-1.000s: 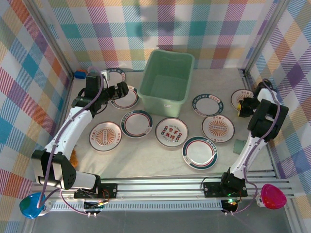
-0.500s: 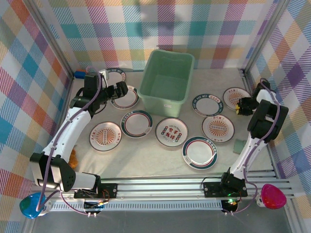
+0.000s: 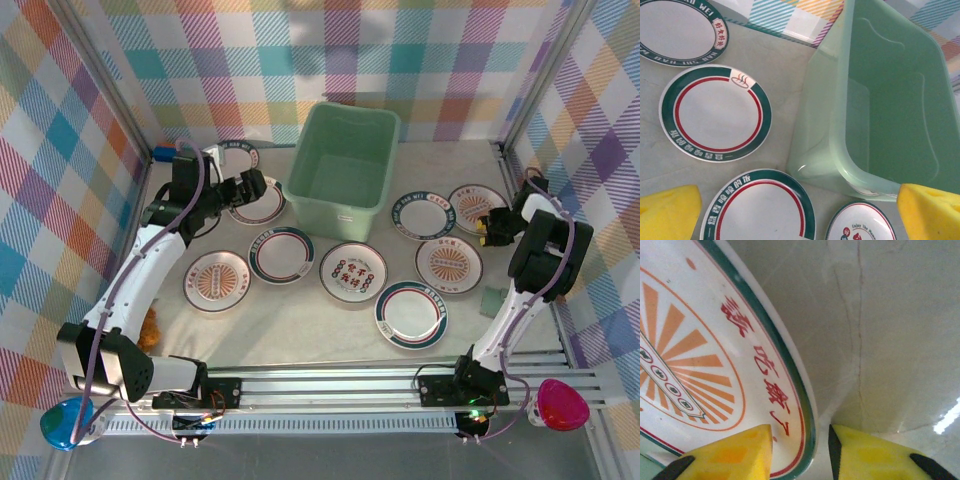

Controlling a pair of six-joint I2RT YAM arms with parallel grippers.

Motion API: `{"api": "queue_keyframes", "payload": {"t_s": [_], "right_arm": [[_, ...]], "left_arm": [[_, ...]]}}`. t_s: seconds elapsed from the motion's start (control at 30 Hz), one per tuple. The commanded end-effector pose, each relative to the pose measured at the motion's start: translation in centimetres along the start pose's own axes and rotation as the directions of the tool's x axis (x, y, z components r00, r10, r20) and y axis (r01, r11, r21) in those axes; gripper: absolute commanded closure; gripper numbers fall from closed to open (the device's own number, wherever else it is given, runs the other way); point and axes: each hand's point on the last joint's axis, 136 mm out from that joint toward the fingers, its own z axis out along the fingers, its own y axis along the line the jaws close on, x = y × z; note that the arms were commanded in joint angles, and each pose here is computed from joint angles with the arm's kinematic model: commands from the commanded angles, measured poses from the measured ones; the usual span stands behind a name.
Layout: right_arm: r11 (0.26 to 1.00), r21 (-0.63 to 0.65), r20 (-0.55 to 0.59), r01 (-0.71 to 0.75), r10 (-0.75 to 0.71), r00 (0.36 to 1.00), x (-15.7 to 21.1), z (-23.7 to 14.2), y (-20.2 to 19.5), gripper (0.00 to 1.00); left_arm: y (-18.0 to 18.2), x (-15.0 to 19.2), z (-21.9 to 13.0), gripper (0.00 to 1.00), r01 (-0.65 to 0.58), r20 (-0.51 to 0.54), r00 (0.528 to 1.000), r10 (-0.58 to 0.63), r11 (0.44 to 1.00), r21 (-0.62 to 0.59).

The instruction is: Place the plates into the plastic bin on the countertop

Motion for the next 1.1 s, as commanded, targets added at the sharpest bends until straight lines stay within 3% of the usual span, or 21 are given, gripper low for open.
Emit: {"api": "queue_keyframes", "payload": {"t_s": [0.0, 0.17, 0.3, 0.53, 0.83, 1.07], "right_arm": [[0.997, -0.065, 0.019, 0.048, -0.046, 0.999, -0.2, -0.3, 1.8, 0.62], [0.995, -0.069, 0.053, 0.077, -0.074, 0.996, -1.1, -0.5, 2.5, 0.57], [0.996, -0.057, 0.039, 0.071, -0.069, 0.997, -1.3, 0.4, 2.3, 0.6], [0.993, -0.1, 0.04, 0.064, -0.06, 0.997, -1.4, 1.3, 2.6, 0.77], [0.987, -0.124, 0.074, 0.099, -0.091, 0.993, -1.3, 0.2, 2.4, 0.97], [0.977, -0.199, 0.139, 0.075, -0.048, 0.989, -1.6, -2.7, 2.9, 1.0]], "left_arm": [[-1.2, 0.0, -1.3, 0.0, 0.012, 0.002, 1.0, -0.012, 1.0, 0.029], [-1.8, 0.1, -1.0, 0.0, 0.011, -0.013, 1.0, -0.011, 0.999, 0.031], [-2.7, 0.3, -0.7, 0.0, 0.008, -0.028, 1.0, -0.007, 0.999, 0.041], [-3.4, 1.3, -1.0, 0.0, 0.071, -0.051, 0.996, -0.068, 0.996, 0.053], [-2.8, 2.2, -3.7, 0.0, 0.125, -0.017, 0.992, -0.124, 0.992, 0.004], [-3.0, 3.3, -4.4, 0.0, 0.138, -0.048, 0.989, -0.137, 0.99, 0.005]]}}
